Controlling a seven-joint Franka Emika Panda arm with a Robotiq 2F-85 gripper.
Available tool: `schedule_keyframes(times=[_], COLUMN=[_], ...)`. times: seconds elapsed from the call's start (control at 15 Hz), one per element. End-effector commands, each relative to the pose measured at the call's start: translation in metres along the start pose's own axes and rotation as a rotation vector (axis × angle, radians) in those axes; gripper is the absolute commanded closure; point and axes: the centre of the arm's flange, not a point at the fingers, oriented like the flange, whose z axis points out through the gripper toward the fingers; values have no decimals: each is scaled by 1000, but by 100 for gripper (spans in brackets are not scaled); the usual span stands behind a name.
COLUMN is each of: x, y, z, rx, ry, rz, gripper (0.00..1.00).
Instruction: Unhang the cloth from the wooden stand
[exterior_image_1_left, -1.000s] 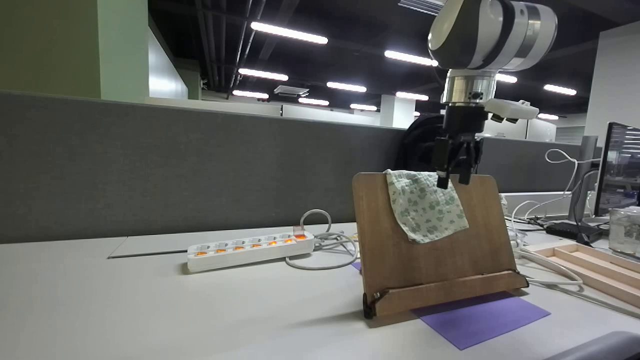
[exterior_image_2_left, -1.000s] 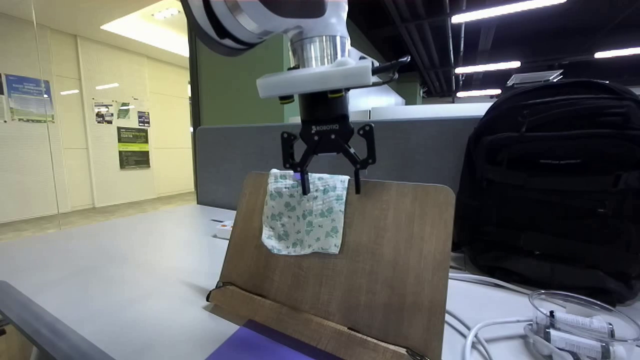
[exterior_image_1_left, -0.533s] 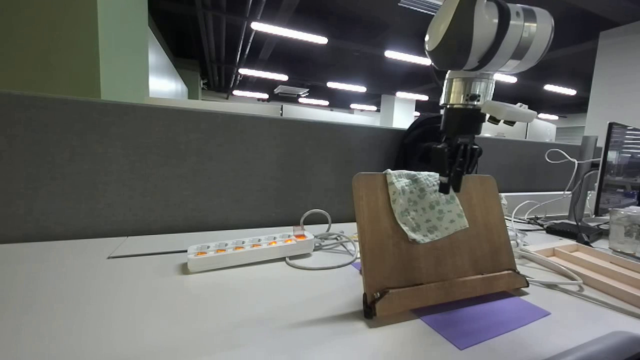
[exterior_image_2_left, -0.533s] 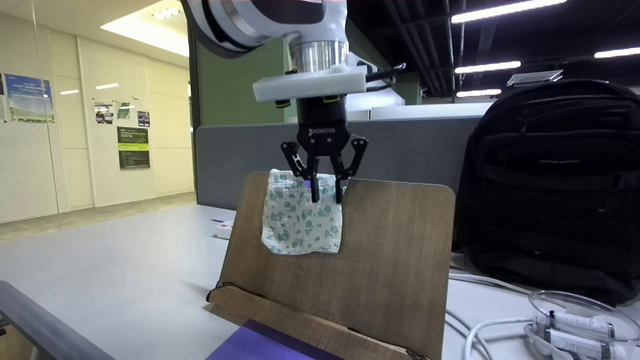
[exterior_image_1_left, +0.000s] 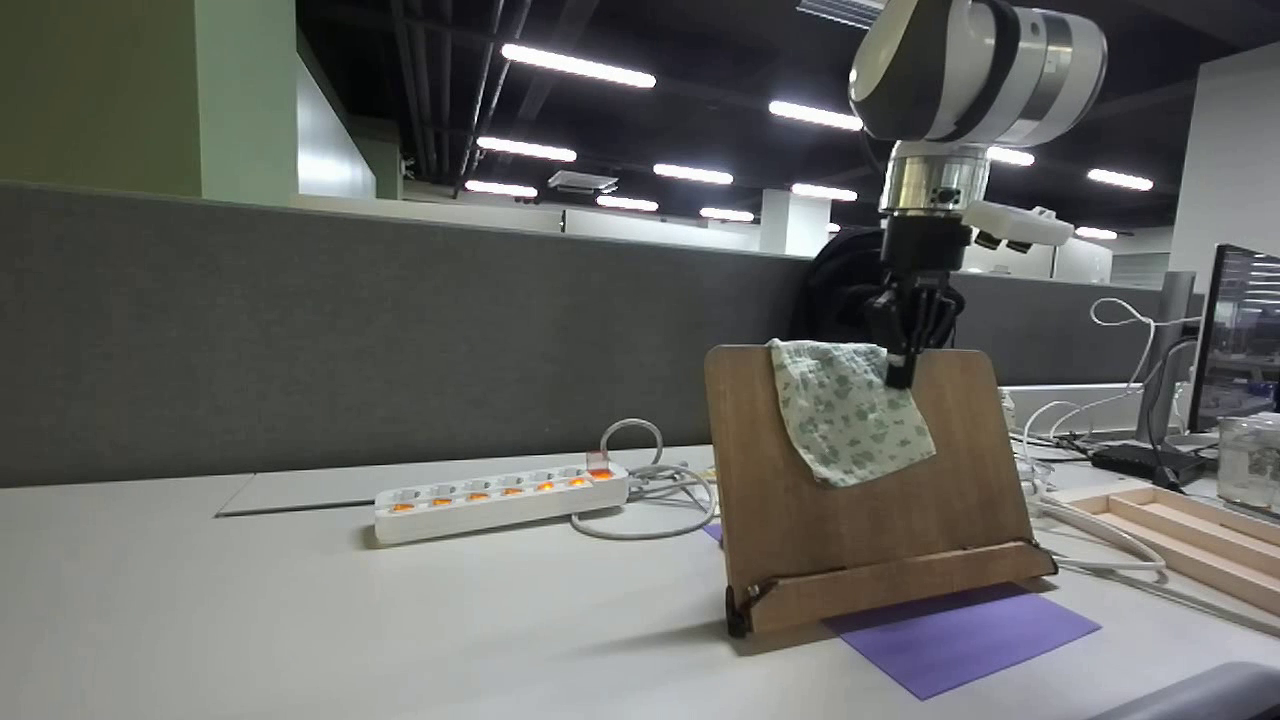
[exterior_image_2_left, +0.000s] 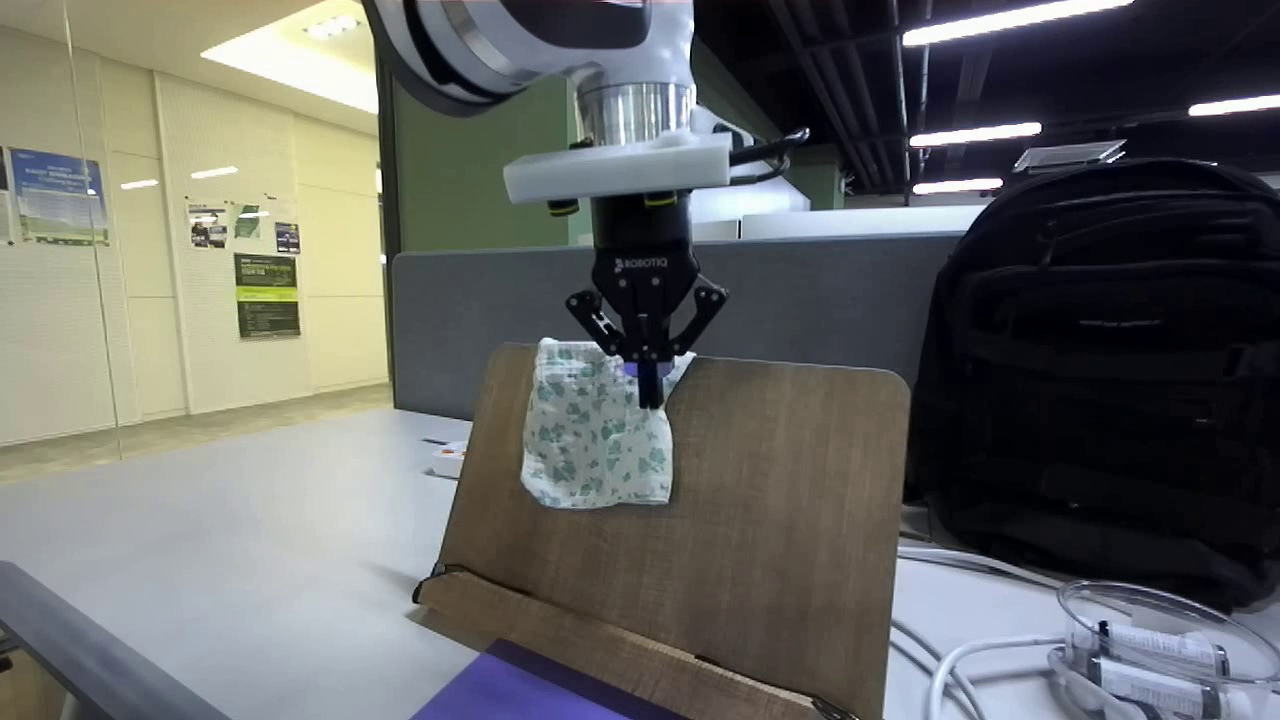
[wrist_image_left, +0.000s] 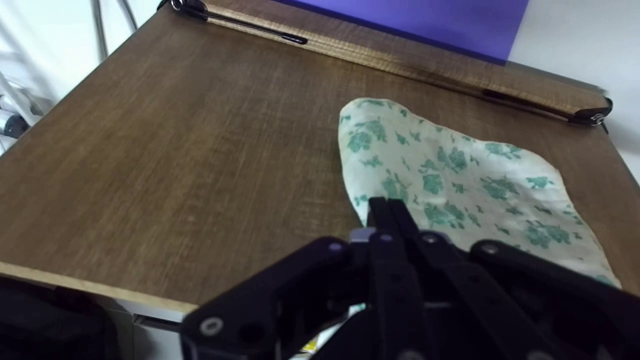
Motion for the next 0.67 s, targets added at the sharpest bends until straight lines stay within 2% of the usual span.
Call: schedule_keyframes(times=[0.0,0.2,0.47,0.6], x=[26,58,100,114], y=[-21,-67,-143,-175], z=[-20,-52,-98,-107], rx=[51,61,53,63], ry=[-46,-76,-62,-60], rz=[-63,-174,-343,-407], gripper=[99,99,99,99])
